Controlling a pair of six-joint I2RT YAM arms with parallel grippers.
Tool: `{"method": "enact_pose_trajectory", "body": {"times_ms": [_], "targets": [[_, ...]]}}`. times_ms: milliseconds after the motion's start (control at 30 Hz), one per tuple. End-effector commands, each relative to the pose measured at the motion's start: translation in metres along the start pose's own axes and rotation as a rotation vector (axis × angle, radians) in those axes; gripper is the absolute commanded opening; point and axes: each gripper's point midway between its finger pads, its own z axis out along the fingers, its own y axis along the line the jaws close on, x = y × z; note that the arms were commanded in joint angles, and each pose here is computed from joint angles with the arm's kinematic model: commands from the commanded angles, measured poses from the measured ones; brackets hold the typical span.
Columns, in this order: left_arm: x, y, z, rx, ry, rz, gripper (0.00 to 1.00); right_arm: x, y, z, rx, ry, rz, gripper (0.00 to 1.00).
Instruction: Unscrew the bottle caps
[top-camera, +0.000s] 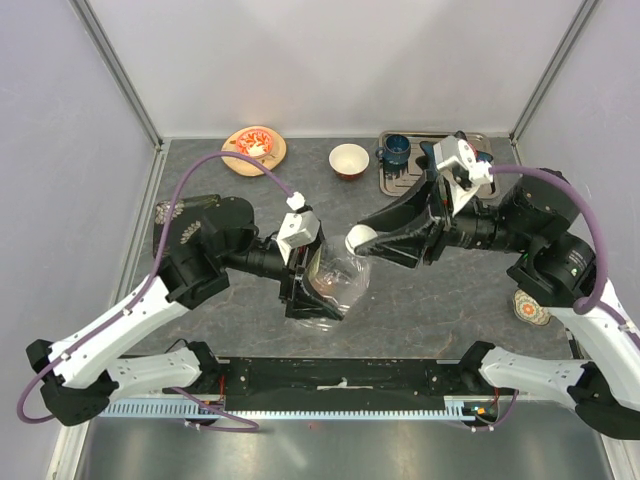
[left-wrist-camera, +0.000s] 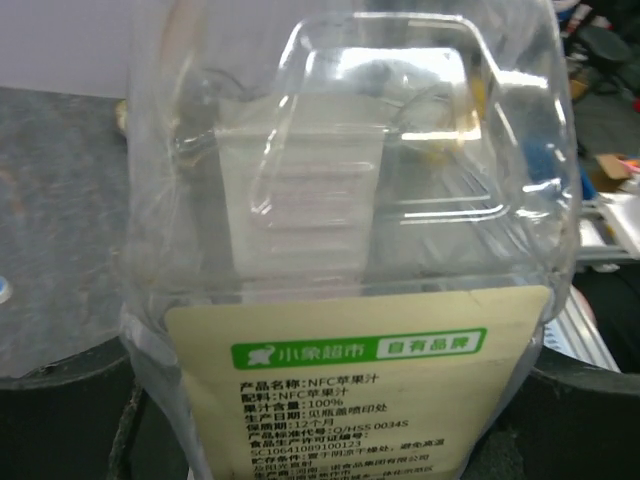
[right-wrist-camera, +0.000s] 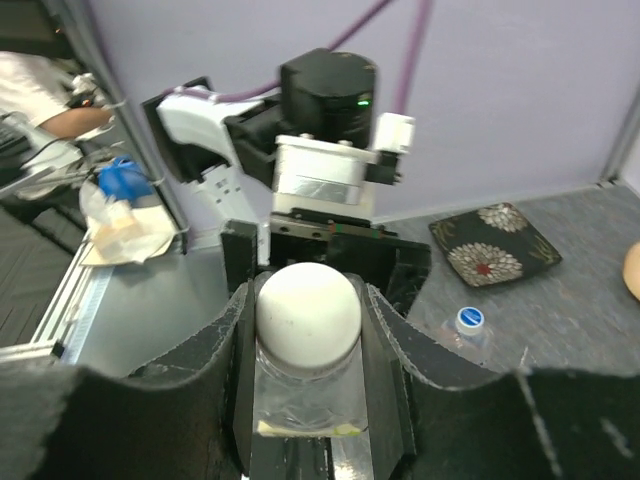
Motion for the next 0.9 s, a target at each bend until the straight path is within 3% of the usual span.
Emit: {"method": "enact_pose_trajectory", "body": {"times_ms": [0,400,667,867], "targets": [[-0.044,-0.06,-0.01,0.332,-0.089,0.125,0.02,0.038,0.021,0.0,-0.173,0.116,0.008,0.0],[-0.034,-0.059,-0.009,0.433,-0.067,0.072,0.02,0.039,0.064,-0.023,-0.403,0.103,-0.079,0.0],[-0.025,-0.045,-0.009,0.404,-0.055,0.044,0.02,0.047,0.06,-0.023,-0.383,0.109,-0.061,0.0],[-0.019,-0.04,-0.008,0.395,-0.046,0.03,0.02,0.022,0.068,-0.028,-0.367,0.048,-0.093,0.0]]}}
